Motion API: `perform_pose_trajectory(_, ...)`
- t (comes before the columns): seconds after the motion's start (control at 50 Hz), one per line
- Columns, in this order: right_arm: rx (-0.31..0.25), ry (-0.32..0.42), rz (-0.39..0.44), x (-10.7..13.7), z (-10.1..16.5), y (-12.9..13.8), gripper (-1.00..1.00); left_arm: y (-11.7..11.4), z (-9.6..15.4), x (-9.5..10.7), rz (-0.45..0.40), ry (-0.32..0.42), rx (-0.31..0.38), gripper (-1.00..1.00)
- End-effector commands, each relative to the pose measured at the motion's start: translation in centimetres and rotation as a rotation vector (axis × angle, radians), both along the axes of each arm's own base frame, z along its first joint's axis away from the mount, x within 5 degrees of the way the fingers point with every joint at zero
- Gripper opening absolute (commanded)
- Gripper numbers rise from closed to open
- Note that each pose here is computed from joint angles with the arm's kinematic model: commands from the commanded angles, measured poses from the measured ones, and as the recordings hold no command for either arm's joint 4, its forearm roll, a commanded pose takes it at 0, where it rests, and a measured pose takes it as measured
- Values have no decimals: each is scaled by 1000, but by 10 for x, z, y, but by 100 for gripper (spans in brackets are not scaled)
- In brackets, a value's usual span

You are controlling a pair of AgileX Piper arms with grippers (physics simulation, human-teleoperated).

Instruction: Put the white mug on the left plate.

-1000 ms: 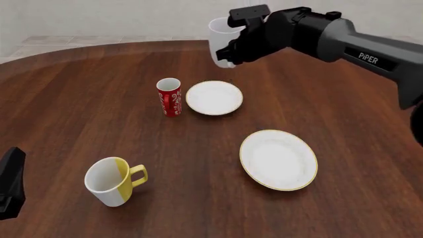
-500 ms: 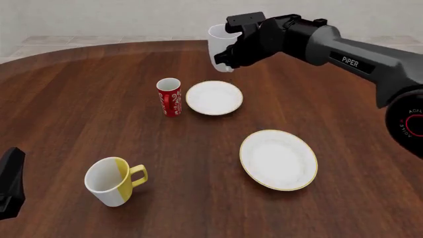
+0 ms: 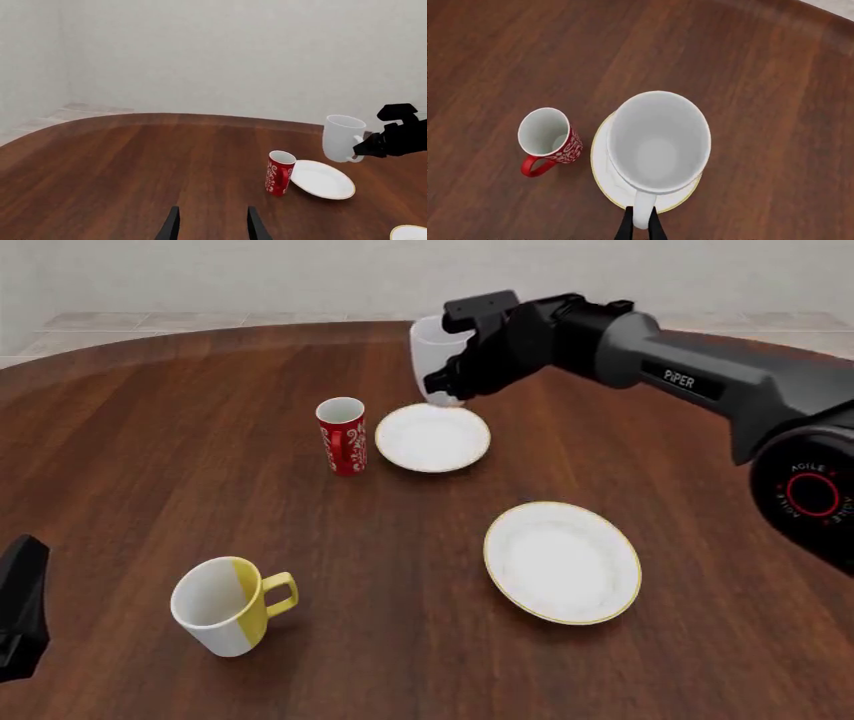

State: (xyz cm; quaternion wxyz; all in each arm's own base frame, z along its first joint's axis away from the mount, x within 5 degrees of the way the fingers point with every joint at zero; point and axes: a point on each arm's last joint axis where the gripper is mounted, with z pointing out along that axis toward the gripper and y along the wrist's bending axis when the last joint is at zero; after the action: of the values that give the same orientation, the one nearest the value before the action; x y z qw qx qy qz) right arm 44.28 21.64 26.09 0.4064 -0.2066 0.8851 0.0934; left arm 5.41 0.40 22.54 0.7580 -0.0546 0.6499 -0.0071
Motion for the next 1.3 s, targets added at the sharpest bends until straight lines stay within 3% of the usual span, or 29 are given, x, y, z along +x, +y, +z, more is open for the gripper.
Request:
perform_pose_trajectory(0.02, 4, 9, 9, -3, -6, 7, -100, 0, 0, 0, 1, -2, -1, 100)
perform_pose_trajectory(0.66, 59, 18, -32, -10, -22, 6, -100, 0, 1, 0, -1, -4, 0, 100)
perform_pose_trajectory(1.3, 65, 17, -9, -17, -28, 17, -100, 0, 1, 0, -2, -3, -3, 100)
